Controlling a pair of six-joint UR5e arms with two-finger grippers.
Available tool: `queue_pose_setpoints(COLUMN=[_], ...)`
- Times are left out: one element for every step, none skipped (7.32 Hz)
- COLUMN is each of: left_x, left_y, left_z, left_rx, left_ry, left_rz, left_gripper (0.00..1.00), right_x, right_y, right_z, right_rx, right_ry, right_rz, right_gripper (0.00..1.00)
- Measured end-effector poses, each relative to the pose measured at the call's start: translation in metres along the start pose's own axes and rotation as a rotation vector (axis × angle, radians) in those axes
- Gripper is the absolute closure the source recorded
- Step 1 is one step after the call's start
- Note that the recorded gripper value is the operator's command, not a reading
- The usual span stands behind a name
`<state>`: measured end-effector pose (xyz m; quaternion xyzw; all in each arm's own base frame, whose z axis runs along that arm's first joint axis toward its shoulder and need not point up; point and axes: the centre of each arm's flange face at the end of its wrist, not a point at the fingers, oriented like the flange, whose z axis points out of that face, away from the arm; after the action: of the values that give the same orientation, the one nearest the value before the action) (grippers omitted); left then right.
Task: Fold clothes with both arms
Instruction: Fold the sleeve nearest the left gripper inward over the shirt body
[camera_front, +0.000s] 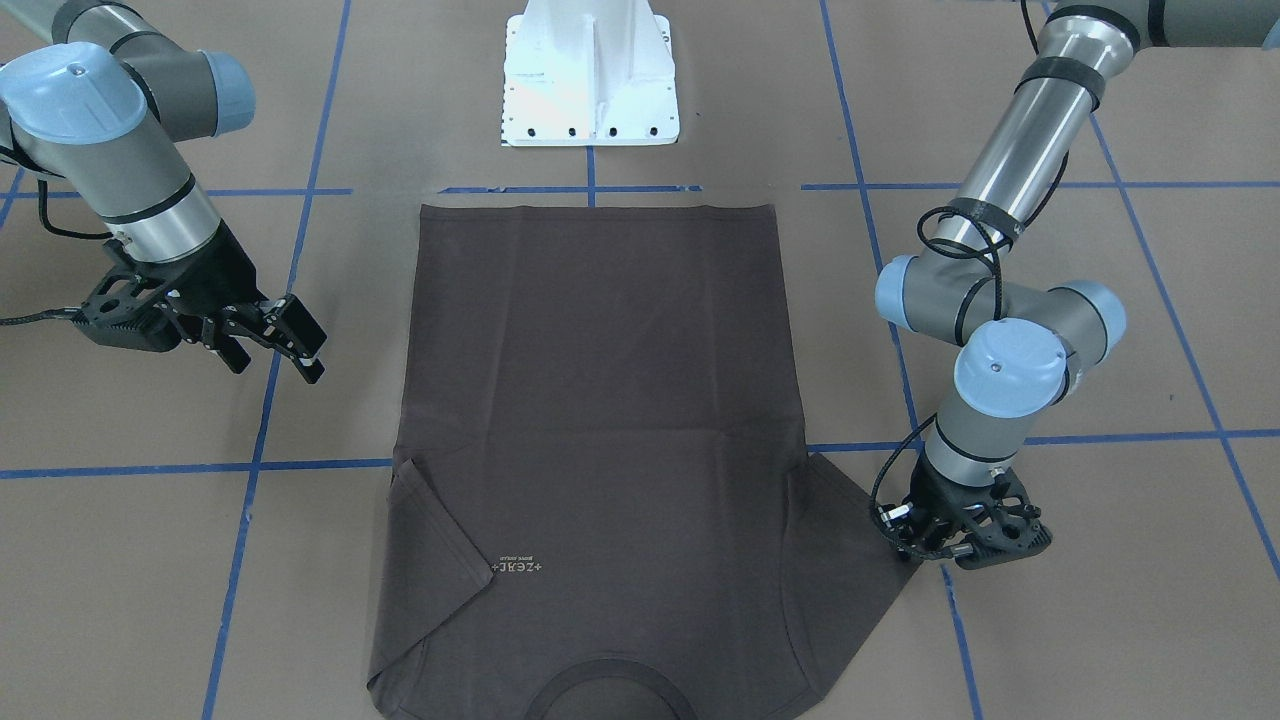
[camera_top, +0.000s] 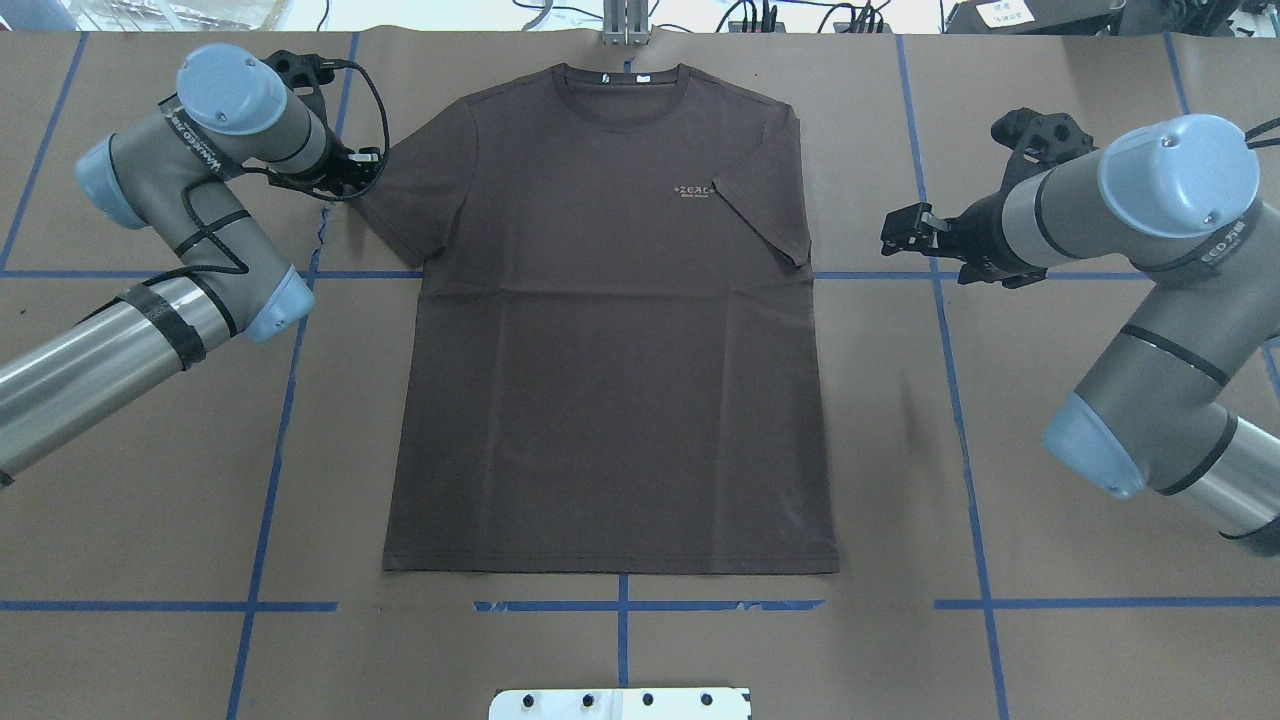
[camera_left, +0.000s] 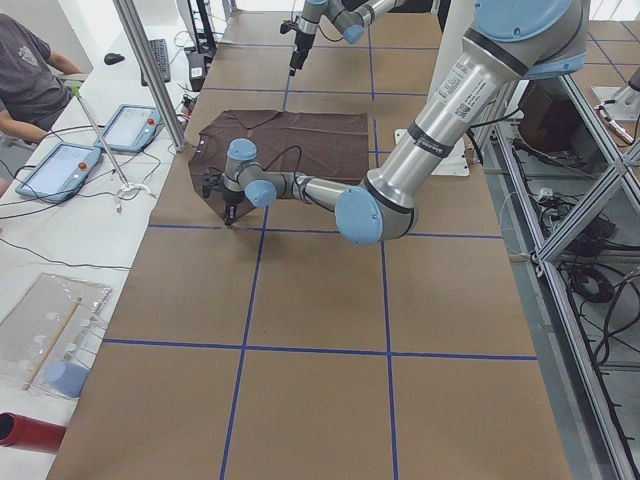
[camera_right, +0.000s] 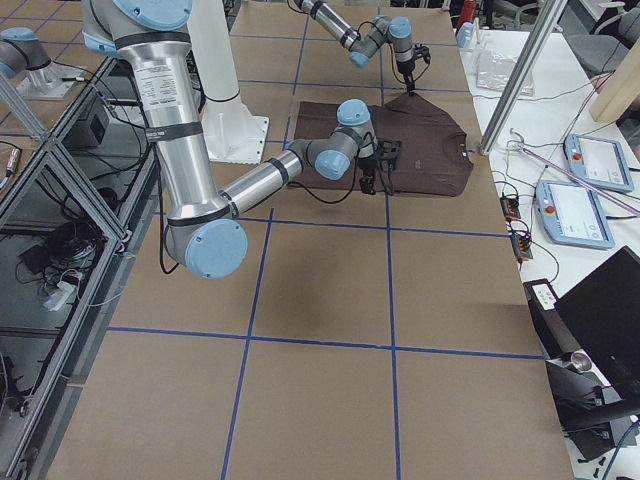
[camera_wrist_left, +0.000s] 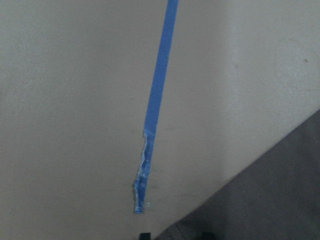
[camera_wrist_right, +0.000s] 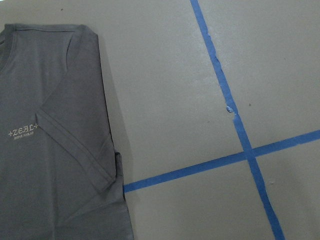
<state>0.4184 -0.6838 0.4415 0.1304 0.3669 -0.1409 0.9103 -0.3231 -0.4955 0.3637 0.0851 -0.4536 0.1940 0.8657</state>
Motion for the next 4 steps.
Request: queue_pose_setpoints(left_x=[0.001, 0.006, 0.014, 0.026], left_y=[-0.001, -0.002, -0.005, -0.007], left_z=[-0.001, -0.004, -0.011, -0.023], left_rx=[0.000, 0.002, 0.003, -0.006], left_ry=[0.001, 0.009, 0.024, 0.048], left_rz=[0.000, 0.001, 0.003, 0.005], left_gripper=[1.00, 1.00, 1.00, 1.00], right_x=[0.000, 0.000, 0.000, 0.000], right_y=[0.000, 0.000, 0.000, 0.000], right_z=[0.000, 0.000, 0.000, -0.001], right_rx=[0.000, 0.000, 0.000, 0.000], right_ry=[0.000, 0.000, 0.001, -0.001], right_rz=[0.000, 0.000, 0.001, 0.001], right_gripper=[0.00, 0.00, 0.00, 0.00])
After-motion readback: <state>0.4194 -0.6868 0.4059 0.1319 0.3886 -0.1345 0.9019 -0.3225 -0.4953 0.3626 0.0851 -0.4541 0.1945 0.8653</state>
